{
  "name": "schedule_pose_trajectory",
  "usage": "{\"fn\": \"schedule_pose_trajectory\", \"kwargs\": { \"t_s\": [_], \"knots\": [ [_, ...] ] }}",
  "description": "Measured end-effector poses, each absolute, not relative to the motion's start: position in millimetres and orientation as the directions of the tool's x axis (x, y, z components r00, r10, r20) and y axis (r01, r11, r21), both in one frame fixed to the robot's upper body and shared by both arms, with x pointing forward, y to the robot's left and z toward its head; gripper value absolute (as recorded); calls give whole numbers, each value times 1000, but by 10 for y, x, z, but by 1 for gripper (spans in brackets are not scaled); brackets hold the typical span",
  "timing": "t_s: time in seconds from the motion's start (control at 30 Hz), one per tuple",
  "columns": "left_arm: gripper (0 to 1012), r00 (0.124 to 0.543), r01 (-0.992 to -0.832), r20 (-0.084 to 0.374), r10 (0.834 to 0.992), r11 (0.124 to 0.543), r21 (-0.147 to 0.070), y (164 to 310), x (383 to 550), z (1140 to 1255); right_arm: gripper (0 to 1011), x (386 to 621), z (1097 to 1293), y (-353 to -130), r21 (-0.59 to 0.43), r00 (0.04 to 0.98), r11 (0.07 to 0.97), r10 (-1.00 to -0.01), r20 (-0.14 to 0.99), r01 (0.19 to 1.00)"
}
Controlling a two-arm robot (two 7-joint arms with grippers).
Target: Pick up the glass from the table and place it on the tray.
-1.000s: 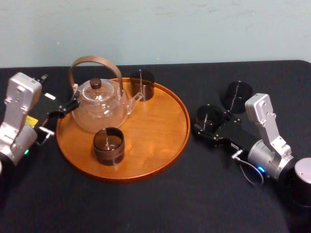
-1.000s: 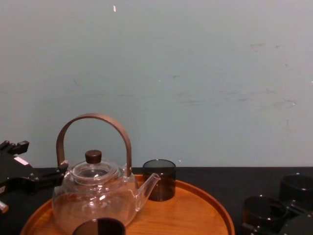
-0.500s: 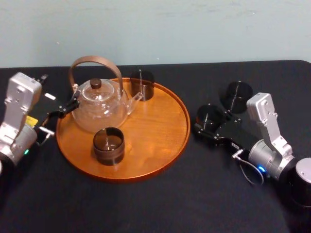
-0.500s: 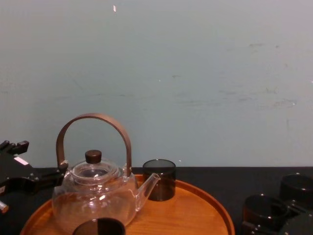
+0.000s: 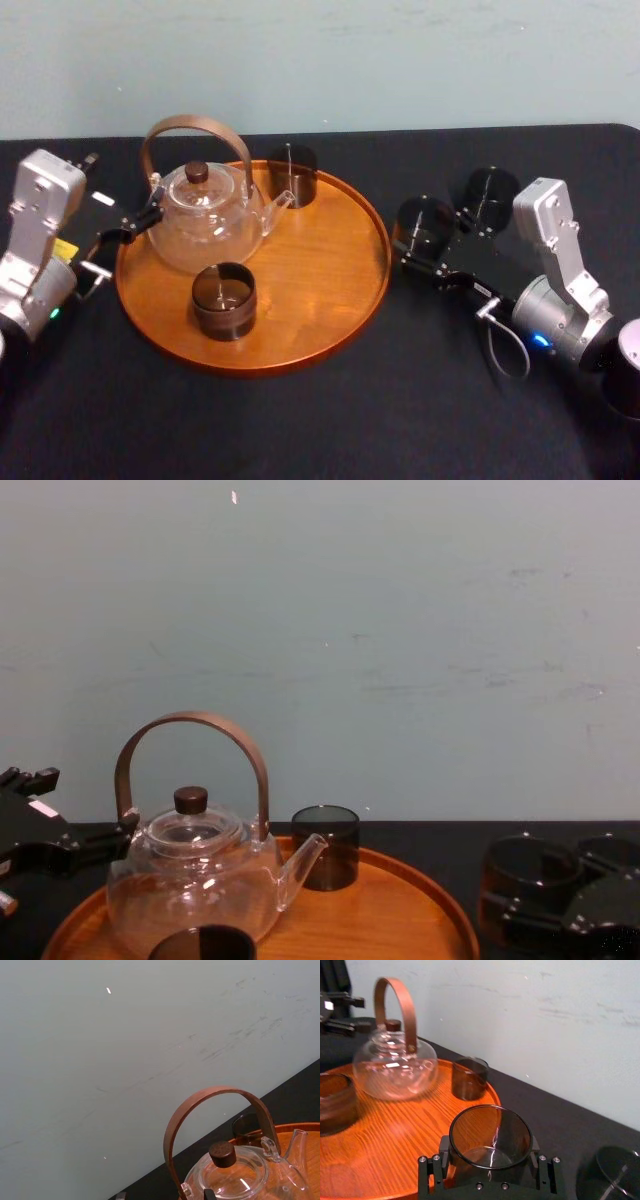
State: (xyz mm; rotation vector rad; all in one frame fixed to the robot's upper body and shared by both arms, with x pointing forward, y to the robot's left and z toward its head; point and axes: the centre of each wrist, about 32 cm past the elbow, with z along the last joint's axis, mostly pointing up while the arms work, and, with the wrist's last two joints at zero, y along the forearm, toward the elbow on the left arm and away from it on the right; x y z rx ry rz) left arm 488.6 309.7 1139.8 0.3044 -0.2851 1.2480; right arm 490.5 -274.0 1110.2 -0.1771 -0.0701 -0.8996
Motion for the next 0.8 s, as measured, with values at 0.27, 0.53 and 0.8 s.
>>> {"fn": "schedule_pose_trajectory", "kwargs": {
  "t_s": [0.27,0.53,0.8],
  "knots": [
    [1009,292,-955,374,880,287,70,3097,4886,11398,908,4889,11172,-2609,-110,654,645,-742,146,756],
    [1010,292,-955,374,880,287,70,3097,4886,11398,909,4914,11194,-2434,-101,691,684,-708,147,723],
    [1010,292,-955,374,880,287,70,3097,4886,11398,908,4923,11154,-2263,-98,726,721,-673,140,686]
  ]
}}
